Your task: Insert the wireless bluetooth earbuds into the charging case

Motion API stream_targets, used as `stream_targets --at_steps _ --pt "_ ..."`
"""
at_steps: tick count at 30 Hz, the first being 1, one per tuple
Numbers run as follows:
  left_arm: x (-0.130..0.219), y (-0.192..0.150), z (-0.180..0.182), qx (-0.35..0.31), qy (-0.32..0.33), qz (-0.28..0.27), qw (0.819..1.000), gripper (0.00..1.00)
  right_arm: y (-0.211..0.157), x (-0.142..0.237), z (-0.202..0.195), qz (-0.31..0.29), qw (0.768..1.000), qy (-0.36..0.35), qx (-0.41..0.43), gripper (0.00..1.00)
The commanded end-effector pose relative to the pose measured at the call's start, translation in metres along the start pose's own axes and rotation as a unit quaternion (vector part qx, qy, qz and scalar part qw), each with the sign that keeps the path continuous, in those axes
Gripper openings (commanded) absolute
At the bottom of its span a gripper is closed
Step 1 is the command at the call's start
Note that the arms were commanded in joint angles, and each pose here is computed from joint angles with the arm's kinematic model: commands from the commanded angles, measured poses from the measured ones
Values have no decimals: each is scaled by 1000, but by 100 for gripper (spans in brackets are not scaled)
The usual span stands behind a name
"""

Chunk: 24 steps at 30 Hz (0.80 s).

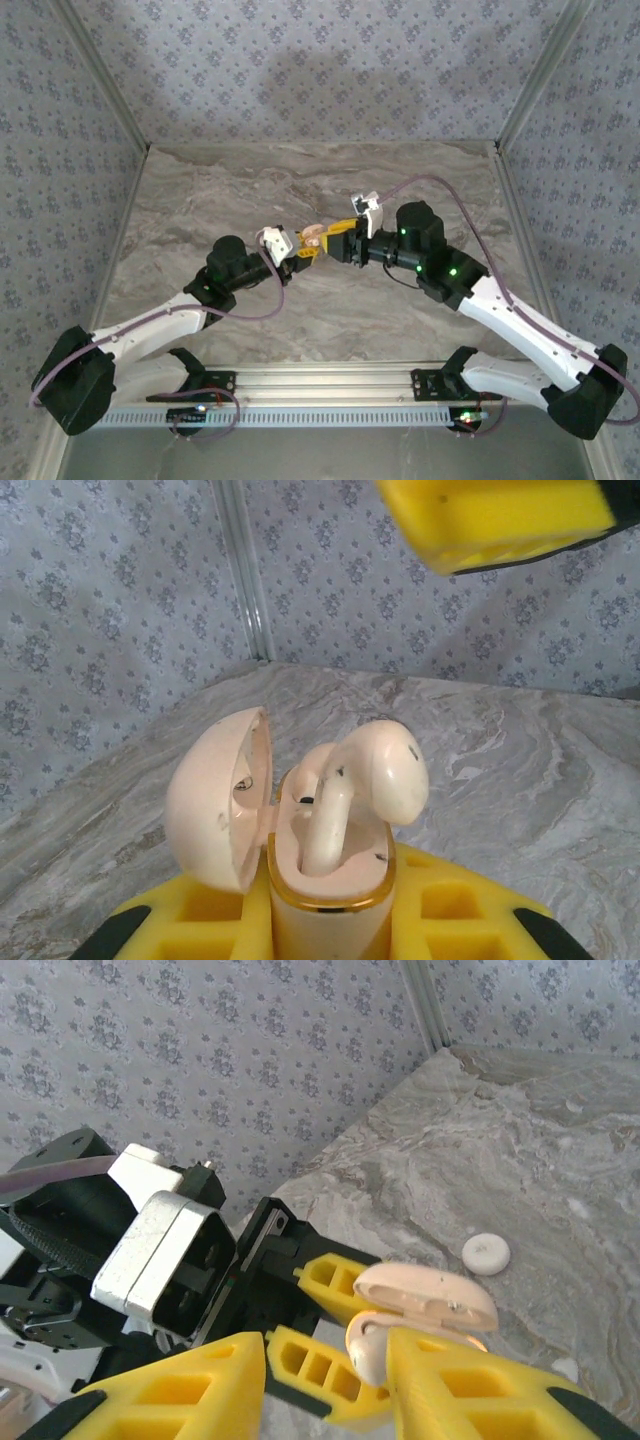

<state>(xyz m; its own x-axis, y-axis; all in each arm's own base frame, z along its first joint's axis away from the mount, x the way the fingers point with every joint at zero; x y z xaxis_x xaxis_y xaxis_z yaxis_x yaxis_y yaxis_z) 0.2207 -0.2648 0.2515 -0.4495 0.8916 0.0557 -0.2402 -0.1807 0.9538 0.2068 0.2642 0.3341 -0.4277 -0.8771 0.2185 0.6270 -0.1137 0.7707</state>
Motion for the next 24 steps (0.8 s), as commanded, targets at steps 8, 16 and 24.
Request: stream_targets --at_steps 8,16,24 --pt "3 22 4 -16 9 -31 999 12 -20 -3 -10 24 997 7 -79 29" --pt "2 20 4 -15 9 -29 999 12 -20 -14 -9 31 996 23 -82 24" --pt "1 21 5 -14 9 -30 999 12 -19 -19 -10 32 996 25 -80 20"
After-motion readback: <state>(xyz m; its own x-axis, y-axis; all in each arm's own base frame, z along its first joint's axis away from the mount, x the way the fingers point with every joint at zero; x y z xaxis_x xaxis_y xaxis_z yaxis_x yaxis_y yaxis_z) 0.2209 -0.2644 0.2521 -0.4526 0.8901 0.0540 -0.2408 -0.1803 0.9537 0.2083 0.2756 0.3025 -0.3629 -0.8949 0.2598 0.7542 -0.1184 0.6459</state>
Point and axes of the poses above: each hand's point on the last joint's axis, 136 mm out from that joint toward the fingers, its own x axis back along the fingers, its own z axis along the line the jaws close on, y = z × x, the point moved 3 cm from there along x, back along the fingers, and after that the axes turned 11 degrees about -x, right-handed, at the moved point
